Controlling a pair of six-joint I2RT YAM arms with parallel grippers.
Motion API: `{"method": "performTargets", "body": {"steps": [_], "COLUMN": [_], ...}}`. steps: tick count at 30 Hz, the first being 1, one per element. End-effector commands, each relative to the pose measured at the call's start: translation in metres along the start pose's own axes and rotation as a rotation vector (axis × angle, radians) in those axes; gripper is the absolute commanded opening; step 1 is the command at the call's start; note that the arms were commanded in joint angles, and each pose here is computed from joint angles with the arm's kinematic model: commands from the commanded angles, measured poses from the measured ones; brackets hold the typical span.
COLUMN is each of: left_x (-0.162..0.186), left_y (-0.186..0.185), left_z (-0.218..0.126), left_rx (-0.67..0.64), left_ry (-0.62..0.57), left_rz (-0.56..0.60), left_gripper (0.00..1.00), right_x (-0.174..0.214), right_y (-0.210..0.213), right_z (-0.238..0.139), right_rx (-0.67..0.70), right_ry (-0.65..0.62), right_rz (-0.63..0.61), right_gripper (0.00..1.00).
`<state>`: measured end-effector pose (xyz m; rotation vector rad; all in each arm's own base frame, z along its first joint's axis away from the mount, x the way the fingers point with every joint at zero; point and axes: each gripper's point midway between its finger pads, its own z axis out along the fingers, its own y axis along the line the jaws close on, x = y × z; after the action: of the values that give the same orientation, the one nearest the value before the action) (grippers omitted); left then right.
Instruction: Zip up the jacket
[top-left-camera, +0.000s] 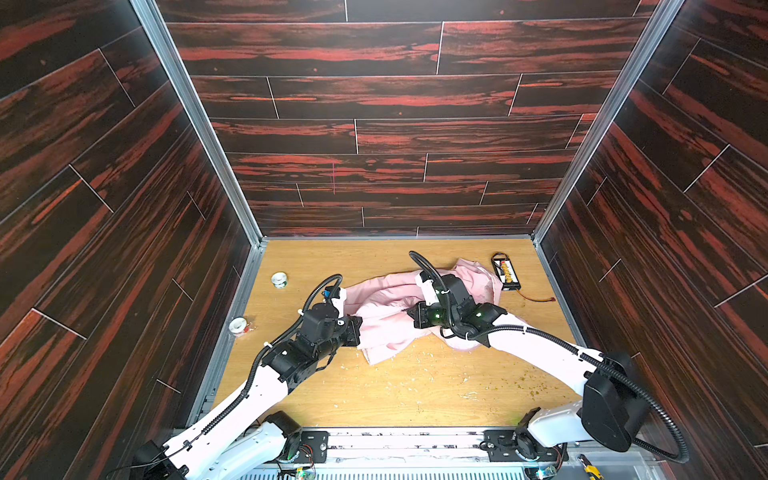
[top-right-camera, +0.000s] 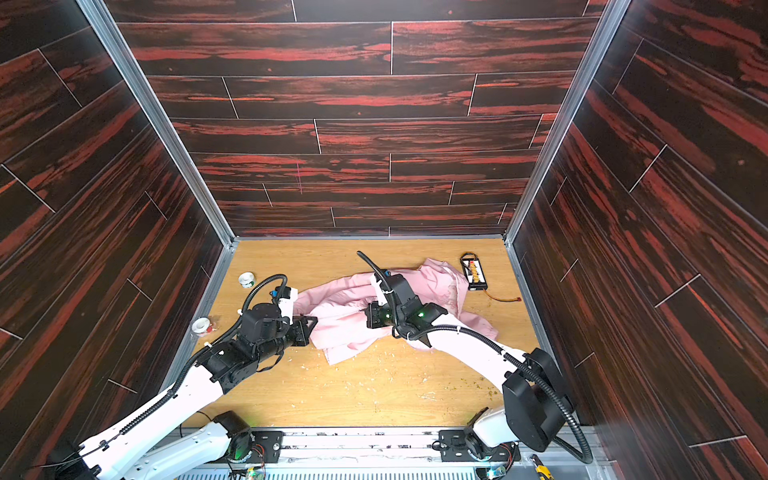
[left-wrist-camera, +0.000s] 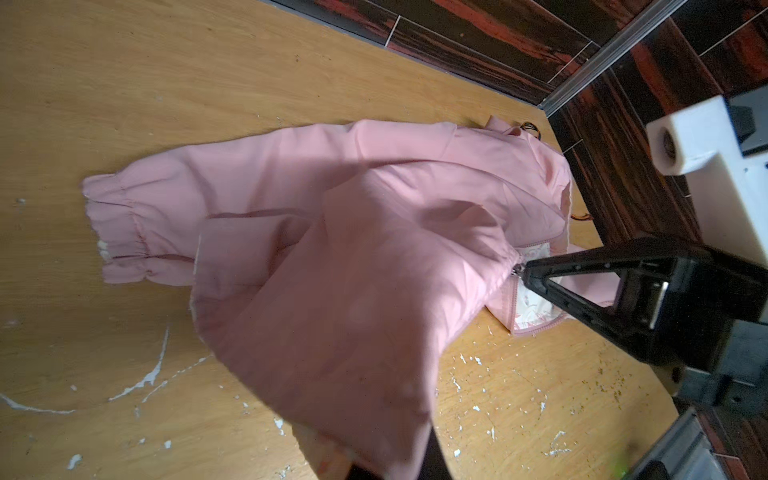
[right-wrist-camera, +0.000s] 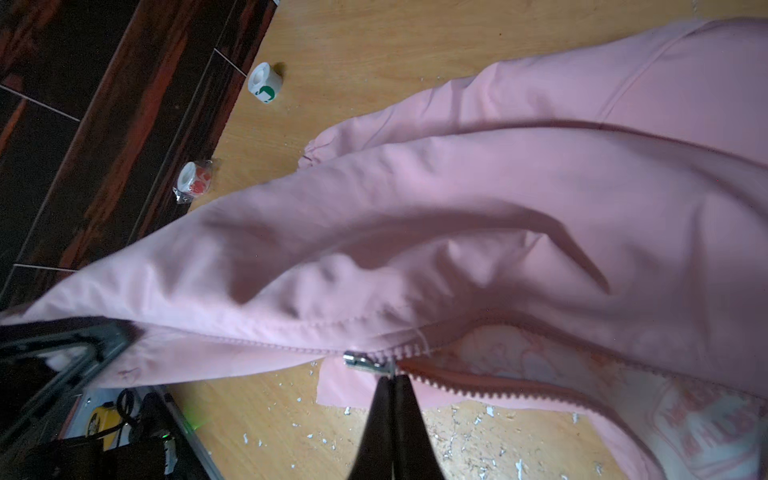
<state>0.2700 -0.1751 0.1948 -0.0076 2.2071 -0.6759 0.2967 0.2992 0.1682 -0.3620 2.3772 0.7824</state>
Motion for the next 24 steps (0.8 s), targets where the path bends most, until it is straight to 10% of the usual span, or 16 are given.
{"method": "performTargets", "body": {"steps": [1,24], "left_x": [-0.021,-0.105], "left_y": [0.013,0.068], "left_z": [-0.009,-0.017], "left_rx": [-0.108,-0.390], "left_ry": [-0.057,-0.221], "left_rz": [0.021,-0.054], "left_gripper": [0.00,0.00], "right_x": [-0.021,-0.081], "right_y": [-0.017,-0.092], "right_z": [-0.018,-0.066], "right_rx": [0.074,0.176], "right_ry": [-0.059,-0.195], "right_rz": [0.016,0.151], "right_gripper": [0.00,0.00]}}
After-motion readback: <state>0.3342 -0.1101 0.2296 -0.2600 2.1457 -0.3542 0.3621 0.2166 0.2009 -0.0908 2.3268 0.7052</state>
